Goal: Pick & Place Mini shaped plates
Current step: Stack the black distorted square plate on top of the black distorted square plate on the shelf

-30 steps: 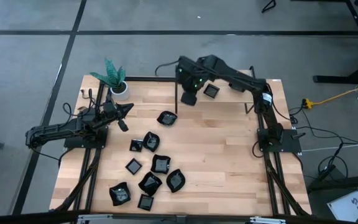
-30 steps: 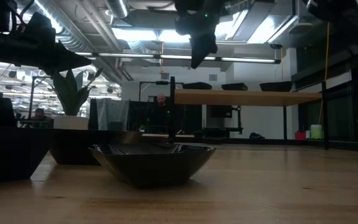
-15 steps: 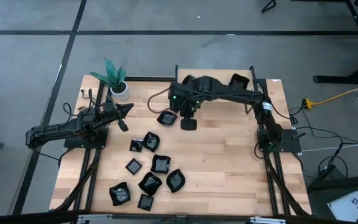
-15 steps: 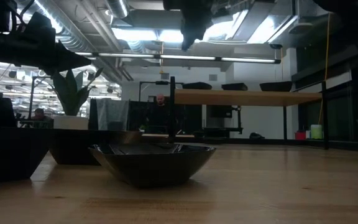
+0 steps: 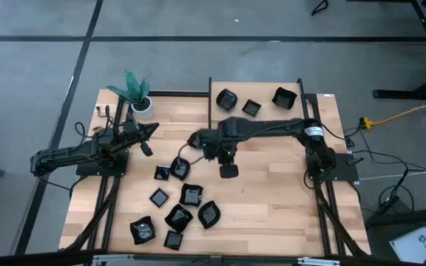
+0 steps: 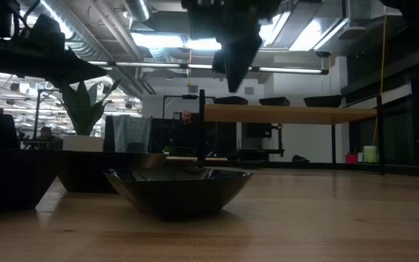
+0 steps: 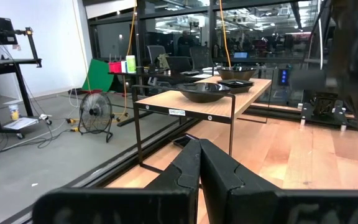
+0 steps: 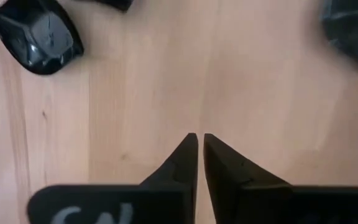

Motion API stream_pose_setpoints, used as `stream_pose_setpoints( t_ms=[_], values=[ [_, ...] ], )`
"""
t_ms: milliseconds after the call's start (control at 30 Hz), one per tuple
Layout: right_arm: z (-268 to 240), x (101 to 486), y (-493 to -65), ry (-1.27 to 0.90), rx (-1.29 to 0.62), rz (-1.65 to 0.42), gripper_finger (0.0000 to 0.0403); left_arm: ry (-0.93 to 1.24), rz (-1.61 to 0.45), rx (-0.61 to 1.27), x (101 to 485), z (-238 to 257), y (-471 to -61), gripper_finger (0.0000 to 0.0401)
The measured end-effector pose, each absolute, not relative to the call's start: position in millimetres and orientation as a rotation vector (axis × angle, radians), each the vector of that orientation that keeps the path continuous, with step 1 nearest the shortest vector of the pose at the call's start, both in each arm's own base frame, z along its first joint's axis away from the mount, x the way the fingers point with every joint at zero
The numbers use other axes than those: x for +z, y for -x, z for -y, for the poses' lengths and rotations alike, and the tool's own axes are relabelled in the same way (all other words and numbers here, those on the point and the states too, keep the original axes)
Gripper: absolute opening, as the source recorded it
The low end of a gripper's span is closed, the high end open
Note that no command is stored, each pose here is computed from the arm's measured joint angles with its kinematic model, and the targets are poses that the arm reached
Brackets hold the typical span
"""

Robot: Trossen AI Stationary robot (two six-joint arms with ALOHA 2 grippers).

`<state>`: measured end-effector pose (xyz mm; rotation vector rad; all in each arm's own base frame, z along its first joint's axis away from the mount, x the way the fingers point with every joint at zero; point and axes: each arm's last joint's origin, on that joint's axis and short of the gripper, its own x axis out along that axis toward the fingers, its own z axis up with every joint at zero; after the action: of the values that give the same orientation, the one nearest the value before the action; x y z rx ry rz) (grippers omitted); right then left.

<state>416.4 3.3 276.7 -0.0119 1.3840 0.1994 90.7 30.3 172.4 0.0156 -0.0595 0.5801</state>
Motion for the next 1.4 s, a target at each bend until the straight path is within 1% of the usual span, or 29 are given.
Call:
stream_pose_setpoints(
  t_ms=[167,367,567,767,867,967,1133,1200,1300,1400],
  values=[
    [-21.6,242.3,-415.1,0.011,0.224,-1.426,0.0015,-0.016,0.059,0.58,172.3,-30.3,-90.7,0.0004],
    [-46.0,212.3,-410.8,0.04,0.26,-1.441,0.0004,-0.016,0.06,0.58,172.4,-30.3,-90.7,0.0004],
    [-68.5,187.5,-403.7,0.091,0.317,-1.442,0.0021,-0.016,0.06,0.58,172.4,-30.3,-90.7,0.0004],
    [-75.0,165.5,-394.5,0.131,0.281,-1.441,0.0027,-0.016,0.06,0.58,172.5,-30.3,-90.7,0.0004],
    [-74.2,159.6,-389.0,0.132,0.281,-1.389,0.0021,-0.016,0.06,0.58,172.5,-30.3,-90.7,0.0004],
    [-73.0,158.8,-382.9,0.148,0.295,-1.292,0.0011,-0.016,0.06,0.58,172.4,-30.3,-90.7,0.0004],
    [-78.9,168.5,-365.8,0.219,0.262,-1.115,0.0004,-0.016,0.059,0.58,172.4,-30.3,-90.7,0.0004],
    [-81.9,173.6,-359.4,0.247,0.232,-1.043,0.0006,-0.016,0.06,0.58,172.5,-30.3,-90.7,0.0004],
    [-87.7,177.3,-353.0,0.295,0.184,-0.947,0.002,-0.016,0.06,0.58,172.4,-30.3,-90.7,0.0004],
    [-97.0,177.8,-354.8,0.362,0.189,-0.865,0.0035,-0.016,0.059,0.58,172.4,-30.3,-90.7,0.0004]
  ],
)
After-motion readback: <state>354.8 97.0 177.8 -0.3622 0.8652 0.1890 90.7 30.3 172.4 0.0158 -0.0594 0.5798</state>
